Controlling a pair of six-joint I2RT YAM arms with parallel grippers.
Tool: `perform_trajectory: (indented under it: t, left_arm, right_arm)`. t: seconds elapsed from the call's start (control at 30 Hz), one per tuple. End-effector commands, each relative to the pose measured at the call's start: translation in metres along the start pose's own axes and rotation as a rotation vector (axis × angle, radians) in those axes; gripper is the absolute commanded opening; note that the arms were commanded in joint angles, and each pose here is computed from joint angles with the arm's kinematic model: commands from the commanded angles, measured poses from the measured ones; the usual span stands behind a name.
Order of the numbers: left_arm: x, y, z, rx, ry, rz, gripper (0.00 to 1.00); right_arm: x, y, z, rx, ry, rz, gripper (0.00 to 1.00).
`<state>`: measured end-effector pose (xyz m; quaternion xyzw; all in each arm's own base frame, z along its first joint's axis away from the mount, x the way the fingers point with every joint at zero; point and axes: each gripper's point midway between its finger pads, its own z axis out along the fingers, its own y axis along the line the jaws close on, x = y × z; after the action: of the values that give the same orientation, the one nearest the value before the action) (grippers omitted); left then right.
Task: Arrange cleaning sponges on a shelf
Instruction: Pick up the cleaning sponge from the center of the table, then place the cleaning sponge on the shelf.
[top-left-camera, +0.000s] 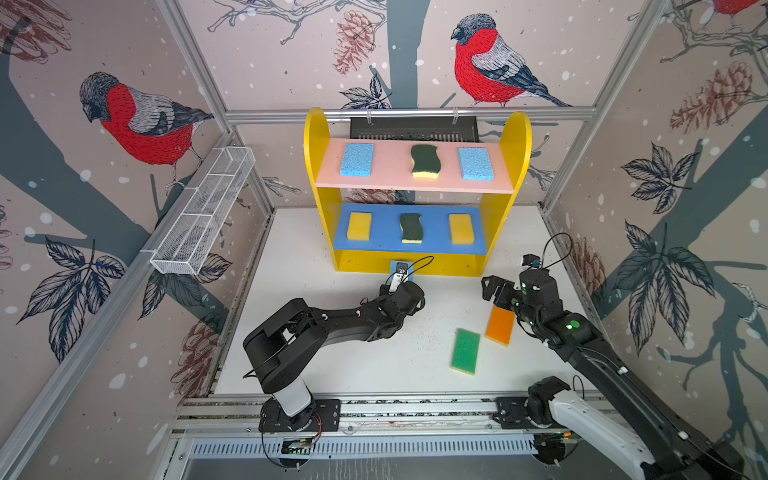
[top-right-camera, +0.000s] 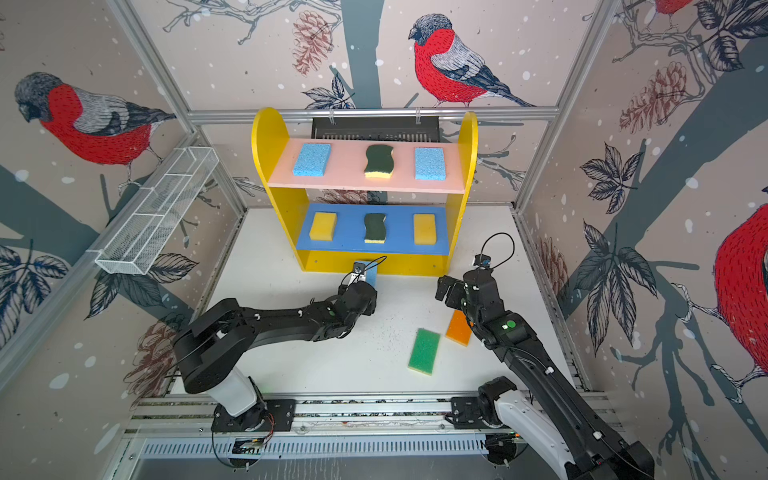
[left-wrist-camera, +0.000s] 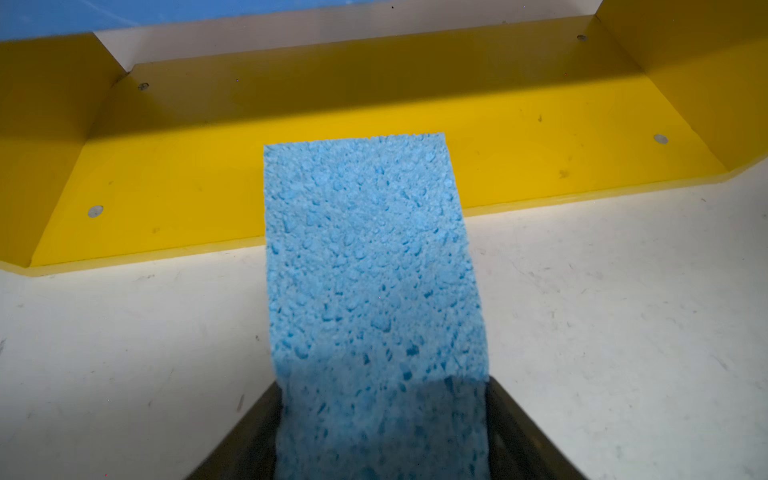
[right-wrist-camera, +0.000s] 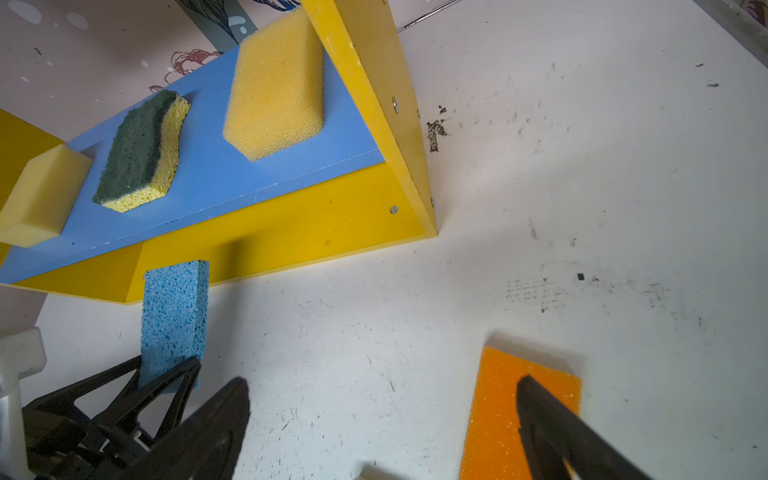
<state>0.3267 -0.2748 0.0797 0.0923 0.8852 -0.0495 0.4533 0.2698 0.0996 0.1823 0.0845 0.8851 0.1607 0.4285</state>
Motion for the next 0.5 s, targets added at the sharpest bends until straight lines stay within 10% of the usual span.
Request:
perform_trajectory:
  t: [0.0,0.47]
  left_arm:
    - [-0.015,-0.007,0.004,0.022,-0.048,0.002,0.70]
    - [-0.026,-0.005,0.039,-0.014,-0.065,-0.001,0.71]
  right_arm:
    - [-0.005,0.008,-0.001,-0.039,-0.020,0.017,1.00]
    - [-0.008,0.010,-0.005,-0.057,-0.033,0.010,1.00]
